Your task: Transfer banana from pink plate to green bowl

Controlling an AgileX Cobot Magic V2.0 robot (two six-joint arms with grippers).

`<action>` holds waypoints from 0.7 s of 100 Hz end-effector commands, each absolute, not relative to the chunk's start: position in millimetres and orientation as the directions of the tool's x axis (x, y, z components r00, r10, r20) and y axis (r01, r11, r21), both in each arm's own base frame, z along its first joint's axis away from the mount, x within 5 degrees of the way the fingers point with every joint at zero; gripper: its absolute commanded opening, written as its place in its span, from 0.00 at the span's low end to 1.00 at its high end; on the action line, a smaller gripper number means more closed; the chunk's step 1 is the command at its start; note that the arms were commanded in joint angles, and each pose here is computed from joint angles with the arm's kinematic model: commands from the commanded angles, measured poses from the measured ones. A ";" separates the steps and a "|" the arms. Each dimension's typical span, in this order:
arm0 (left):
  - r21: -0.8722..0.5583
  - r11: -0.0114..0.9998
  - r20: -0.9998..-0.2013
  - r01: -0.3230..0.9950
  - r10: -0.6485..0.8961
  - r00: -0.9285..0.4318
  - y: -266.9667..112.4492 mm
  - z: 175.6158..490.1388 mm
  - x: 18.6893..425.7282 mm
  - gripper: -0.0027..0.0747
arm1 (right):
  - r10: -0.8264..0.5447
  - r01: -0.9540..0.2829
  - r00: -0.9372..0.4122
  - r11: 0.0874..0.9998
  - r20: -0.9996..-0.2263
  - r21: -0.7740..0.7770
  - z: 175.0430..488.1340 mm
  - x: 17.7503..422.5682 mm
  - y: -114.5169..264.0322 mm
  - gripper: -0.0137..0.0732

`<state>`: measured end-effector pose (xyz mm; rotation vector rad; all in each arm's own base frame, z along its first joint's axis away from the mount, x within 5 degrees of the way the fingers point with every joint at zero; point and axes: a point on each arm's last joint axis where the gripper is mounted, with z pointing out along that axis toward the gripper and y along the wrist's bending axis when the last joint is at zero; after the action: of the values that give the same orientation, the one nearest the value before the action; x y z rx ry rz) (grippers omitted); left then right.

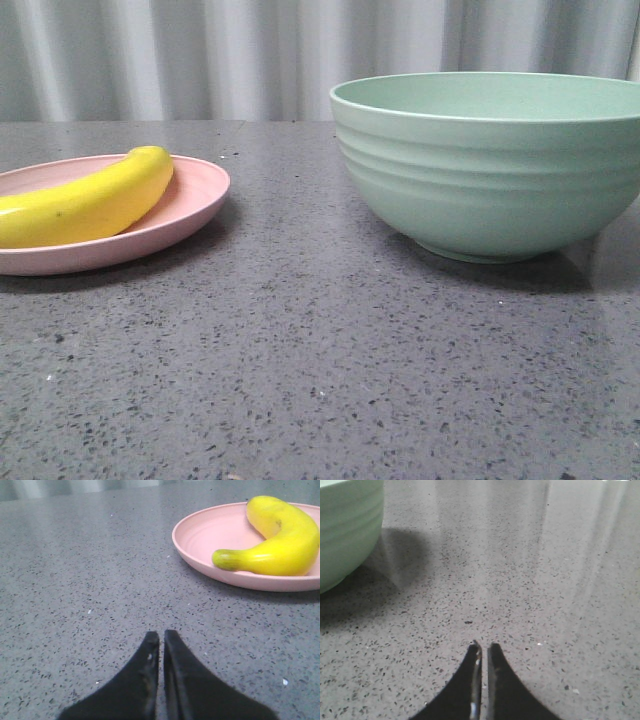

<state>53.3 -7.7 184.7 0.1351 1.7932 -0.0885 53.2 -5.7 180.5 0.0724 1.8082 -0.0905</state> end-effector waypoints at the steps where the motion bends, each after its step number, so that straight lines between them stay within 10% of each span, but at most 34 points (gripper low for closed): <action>1: 0.002 0.991 -0.989 0.133 0.021 -0.143 -7.4 188.1 52.8 0.01 | -0.005 0.104 -0.211 0.994 -0.977 -0.027 177.3 53.0 -6.0 0.08; 70: 0.070 0.990 -0.987 0.126 0.086 -0.133 -5.9 188.3 53.0 0.01 | -0.005 0.104 -0.211 0.994 -0.977 -0.027 177.3 53.0 -6.0 0.08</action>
<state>53.5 -6.2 184.5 0.1684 1.7904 -0.0376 53.2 -5.7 180.5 0.0724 1.8082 -0.0905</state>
